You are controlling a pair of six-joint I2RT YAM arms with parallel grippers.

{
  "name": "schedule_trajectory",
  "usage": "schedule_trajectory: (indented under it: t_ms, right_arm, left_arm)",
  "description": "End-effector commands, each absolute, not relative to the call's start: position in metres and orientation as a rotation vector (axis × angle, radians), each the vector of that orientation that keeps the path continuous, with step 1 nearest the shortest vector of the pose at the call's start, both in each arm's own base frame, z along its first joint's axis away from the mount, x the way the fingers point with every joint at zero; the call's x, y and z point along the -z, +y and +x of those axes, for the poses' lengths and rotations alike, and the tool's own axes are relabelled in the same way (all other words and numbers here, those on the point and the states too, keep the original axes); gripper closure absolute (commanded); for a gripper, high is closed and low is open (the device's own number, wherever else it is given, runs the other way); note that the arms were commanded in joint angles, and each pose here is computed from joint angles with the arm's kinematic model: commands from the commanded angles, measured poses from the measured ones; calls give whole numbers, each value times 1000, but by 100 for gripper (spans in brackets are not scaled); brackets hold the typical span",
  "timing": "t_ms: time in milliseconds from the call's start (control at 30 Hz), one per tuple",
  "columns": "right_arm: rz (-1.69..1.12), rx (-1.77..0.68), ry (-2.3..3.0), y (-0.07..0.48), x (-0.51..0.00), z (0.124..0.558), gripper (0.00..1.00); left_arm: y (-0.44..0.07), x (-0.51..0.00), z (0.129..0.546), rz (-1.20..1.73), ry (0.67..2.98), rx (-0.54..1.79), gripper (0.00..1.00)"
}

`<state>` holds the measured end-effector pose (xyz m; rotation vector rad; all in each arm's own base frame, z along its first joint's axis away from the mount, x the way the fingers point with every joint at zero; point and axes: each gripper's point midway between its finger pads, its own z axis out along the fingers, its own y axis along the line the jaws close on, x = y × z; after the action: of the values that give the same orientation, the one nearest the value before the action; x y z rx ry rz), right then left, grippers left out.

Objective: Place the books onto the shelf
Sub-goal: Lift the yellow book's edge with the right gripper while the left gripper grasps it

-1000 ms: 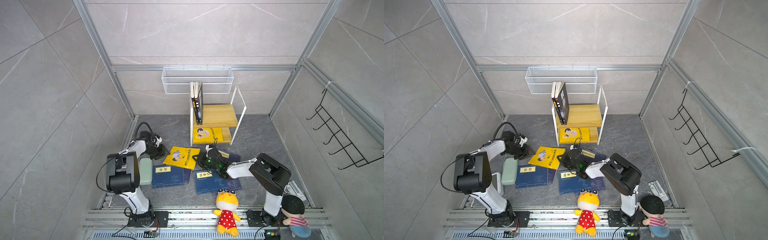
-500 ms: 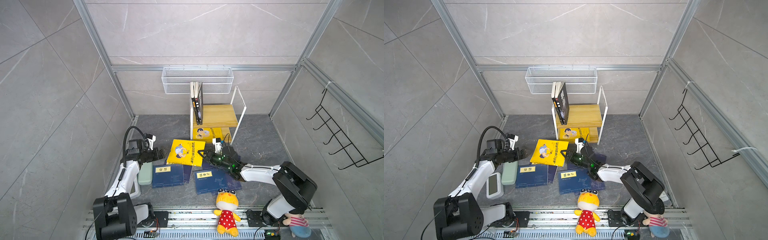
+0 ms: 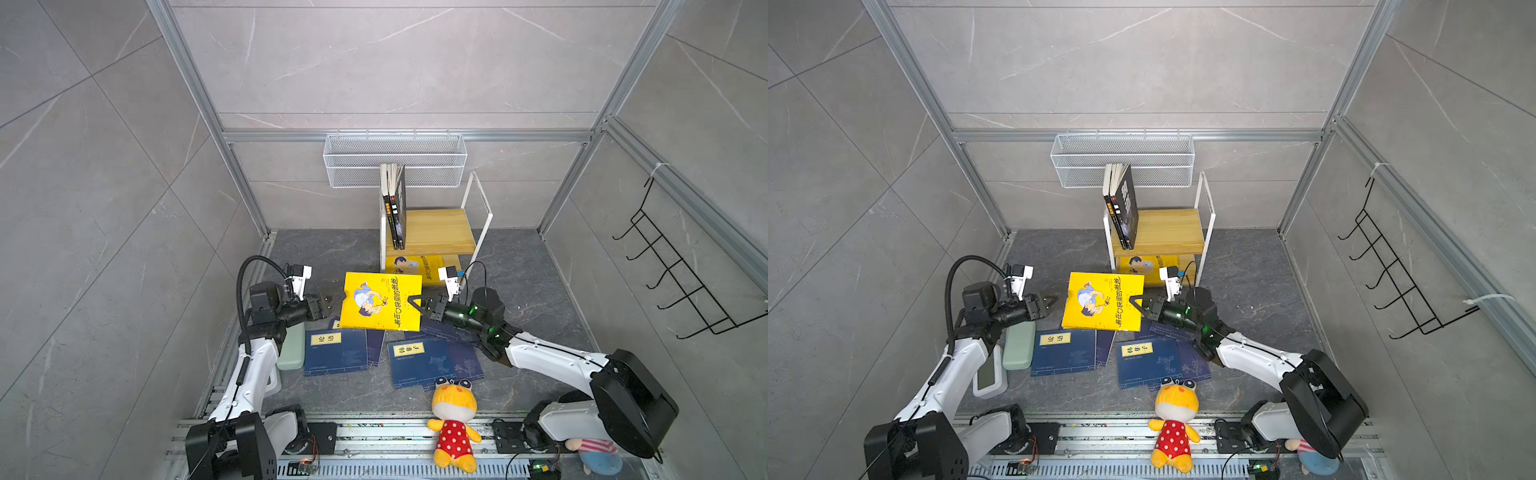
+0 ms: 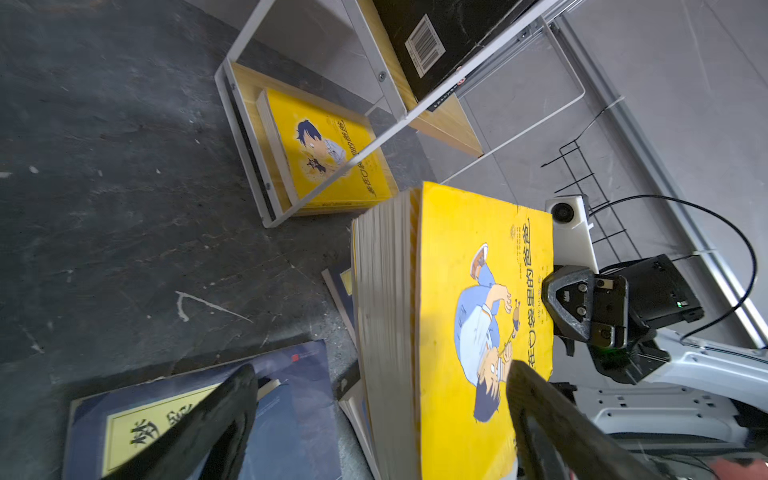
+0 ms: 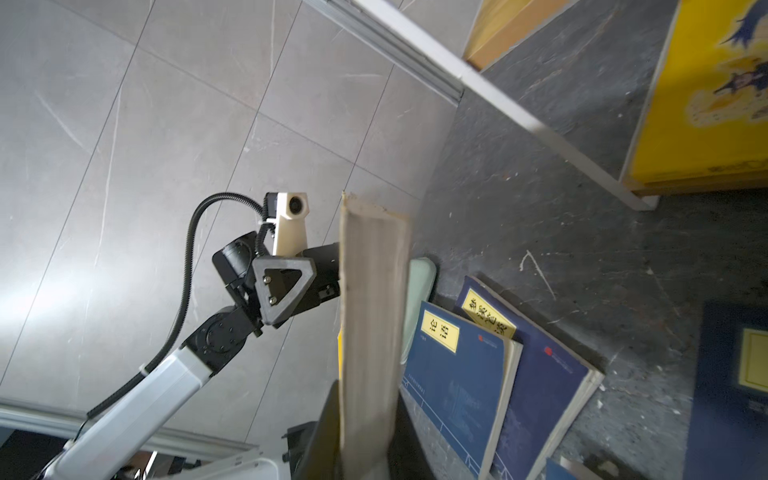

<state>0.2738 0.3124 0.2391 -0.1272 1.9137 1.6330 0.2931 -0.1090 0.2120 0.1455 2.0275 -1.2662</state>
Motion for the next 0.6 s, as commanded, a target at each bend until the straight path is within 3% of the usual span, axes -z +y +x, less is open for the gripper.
schedule_trajectory:
  t_ms: [0, 367, 500, 567]
  right_arm:
    - [-291, -1691, 1789, 315, -273, 257, 100]
    - [-293, -1720, 1770, 325, -270, 266, 100]
    - [-303, -1741, 1751, 328, -271, 268, 100]
    - [-303, -1718, 1781, 329, -264, 270, 100]
  left_arm:
    - [-118, -236, 287, 228, 1935, 1367, 9]
    - [-137, -223, 274, 280, 1949, 1449, 51]
    - [-140, -222, 273, 265, 1961, 1467, 61]
    - [-141, -220, 273, 280, 1953, 1455, 74]
